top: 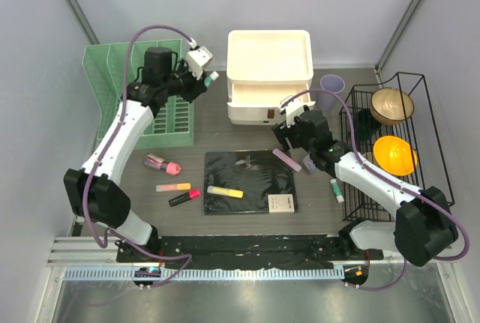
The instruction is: Organize the desk
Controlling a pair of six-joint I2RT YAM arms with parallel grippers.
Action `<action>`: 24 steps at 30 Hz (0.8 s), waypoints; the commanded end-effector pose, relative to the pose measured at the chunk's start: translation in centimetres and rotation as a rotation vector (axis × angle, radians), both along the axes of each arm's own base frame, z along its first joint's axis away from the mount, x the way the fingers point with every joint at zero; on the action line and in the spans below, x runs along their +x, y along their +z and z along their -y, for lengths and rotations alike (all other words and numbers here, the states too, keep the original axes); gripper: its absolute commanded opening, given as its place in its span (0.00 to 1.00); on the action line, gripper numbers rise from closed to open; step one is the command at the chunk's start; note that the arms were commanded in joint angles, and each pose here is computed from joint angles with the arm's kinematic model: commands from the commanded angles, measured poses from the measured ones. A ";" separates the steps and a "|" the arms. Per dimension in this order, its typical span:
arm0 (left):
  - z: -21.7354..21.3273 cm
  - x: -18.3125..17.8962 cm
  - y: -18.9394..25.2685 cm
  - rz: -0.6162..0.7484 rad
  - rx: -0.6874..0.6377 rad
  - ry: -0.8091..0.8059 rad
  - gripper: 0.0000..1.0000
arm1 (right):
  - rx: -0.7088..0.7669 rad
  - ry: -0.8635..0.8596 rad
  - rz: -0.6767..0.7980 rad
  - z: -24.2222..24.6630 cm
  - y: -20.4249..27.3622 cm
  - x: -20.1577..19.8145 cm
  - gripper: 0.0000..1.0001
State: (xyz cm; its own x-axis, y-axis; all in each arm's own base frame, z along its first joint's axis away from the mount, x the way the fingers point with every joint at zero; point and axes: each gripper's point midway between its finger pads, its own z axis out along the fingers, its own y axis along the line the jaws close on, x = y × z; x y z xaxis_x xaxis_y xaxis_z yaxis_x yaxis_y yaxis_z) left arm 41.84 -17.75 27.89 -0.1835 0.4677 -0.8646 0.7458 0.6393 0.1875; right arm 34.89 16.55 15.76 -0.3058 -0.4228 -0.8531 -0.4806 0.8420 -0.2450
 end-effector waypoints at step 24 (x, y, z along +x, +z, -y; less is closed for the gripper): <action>14.3 -2.2 3.2 -0.008 -0.063 -0.239 0.00 | 0.047 -0.004 0.092 -0.3 3.7 0.9 0.79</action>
